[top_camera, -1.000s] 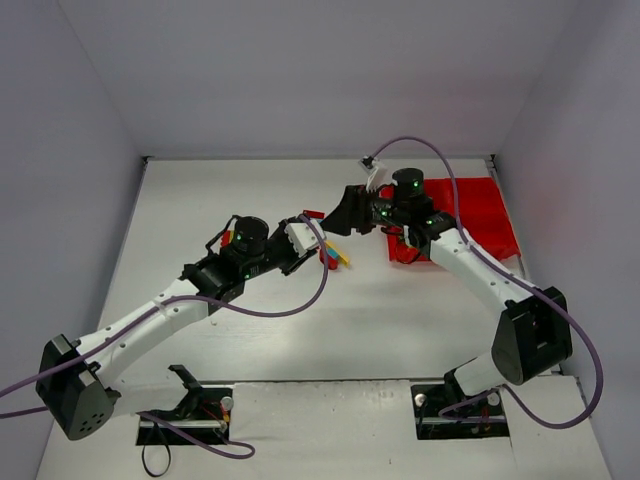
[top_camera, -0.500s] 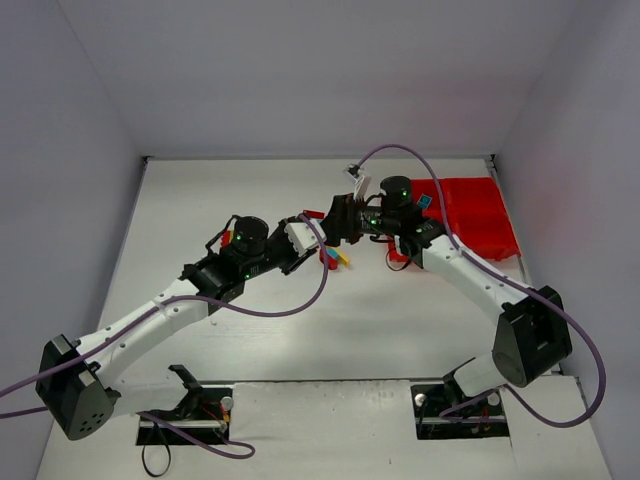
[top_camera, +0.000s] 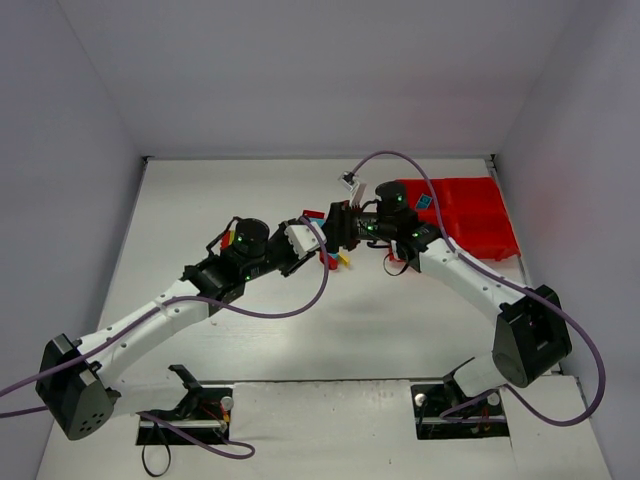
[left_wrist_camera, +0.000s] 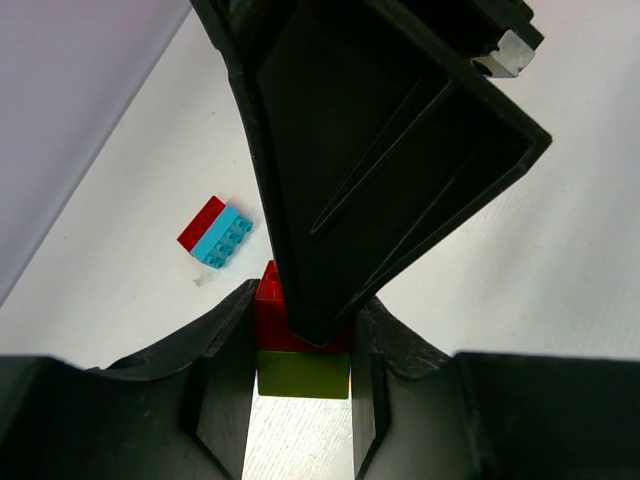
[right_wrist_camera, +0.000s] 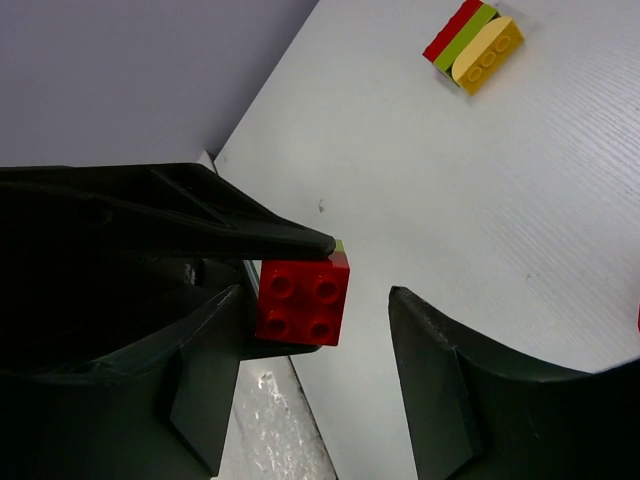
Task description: Sort the legos into containers by color
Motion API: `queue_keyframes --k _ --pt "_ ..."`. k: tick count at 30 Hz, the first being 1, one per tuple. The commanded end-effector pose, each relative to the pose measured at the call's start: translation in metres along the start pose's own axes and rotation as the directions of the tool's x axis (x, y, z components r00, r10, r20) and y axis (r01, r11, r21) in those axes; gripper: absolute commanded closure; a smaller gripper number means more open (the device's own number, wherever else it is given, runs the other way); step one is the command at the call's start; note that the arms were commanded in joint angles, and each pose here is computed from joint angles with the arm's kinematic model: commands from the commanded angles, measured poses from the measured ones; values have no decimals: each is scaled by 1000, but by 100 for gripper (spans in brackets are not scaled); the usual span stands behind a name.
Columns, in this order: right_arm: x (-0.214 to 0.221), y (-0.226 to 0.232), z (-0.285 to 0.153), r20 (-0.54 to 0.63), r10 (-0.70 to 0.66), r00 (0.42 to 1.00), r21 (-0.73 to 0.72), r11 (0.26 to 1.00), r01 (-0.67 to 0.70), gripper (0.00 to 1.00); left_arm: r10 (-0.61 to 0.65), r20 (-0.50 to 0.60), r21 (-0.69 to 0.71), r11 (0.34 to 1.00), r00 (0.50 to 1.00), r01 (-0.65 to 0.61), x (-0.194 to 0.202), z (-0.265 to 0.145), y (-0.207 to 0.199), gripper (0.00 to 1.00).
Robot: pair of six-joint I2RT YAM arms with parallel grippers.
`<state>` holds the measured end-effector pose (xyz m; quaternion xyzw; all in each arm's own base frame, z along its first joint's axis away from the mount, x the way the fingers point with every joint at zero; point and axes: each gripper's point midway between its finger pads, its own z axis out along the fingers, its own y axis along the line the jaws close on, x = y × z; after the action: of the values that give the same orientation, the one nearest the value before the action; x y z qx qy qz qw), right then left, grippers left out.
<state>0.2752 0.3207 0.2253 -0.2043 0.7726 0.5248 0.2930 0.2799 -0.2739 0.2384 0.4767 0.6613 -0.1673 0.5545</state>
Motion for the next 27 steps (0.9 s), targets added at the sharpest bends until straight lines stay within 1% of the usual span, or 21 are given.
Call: queue_keyframes --k 1,10,16,17,18,19,20,21,24,27 --pt "-18 36 -5 53 -92 994 -98 990 97 45 41 104 -45 998 994 -37 -33 -4 13 84" --pt "-17 43 -6 56 -106 993 -111 987 112 47 39 92 -41 999 995 -35 -30 -2 13 84" --pt "-13 42 -5 45 -104 994 -110 988 109 66 37 89 -40 999 995 -34 -30 -1 13 84" --pt "-13 42 -5 44 -106 993 -110 988 111 77 37 90 -42 999 995 -33 -31 -2 13 83" --pt "-11 41 -4 39 -106 994 -109 988 110 82 37 89 -41 999 995 -33 -30 -1 13 79" --pt "-12 40 -4 41 -108 993 -102 988 112 93 36 87 -39 999 996 -33 -30 -1 13 77" --pt "-13 38 -5 48 -110 993 -87 990 113 98 34 84 -42 999 996 -31 -30 -2 14 74" --pt "-13 36 -5 47 -115 992 -77 990 118 100 35 80 -42 999 996 -32 -29 -2 14 61" --pt "-16 33 -7 58 -119 991 -52 991 123 100 37 70 -51 998 997 -33 -27 -2 15 42" --pt "-21 30 -11 69 -123 990 -39 991 126 100 47 59 -59 997 997 -44 -26 -4 17 35"
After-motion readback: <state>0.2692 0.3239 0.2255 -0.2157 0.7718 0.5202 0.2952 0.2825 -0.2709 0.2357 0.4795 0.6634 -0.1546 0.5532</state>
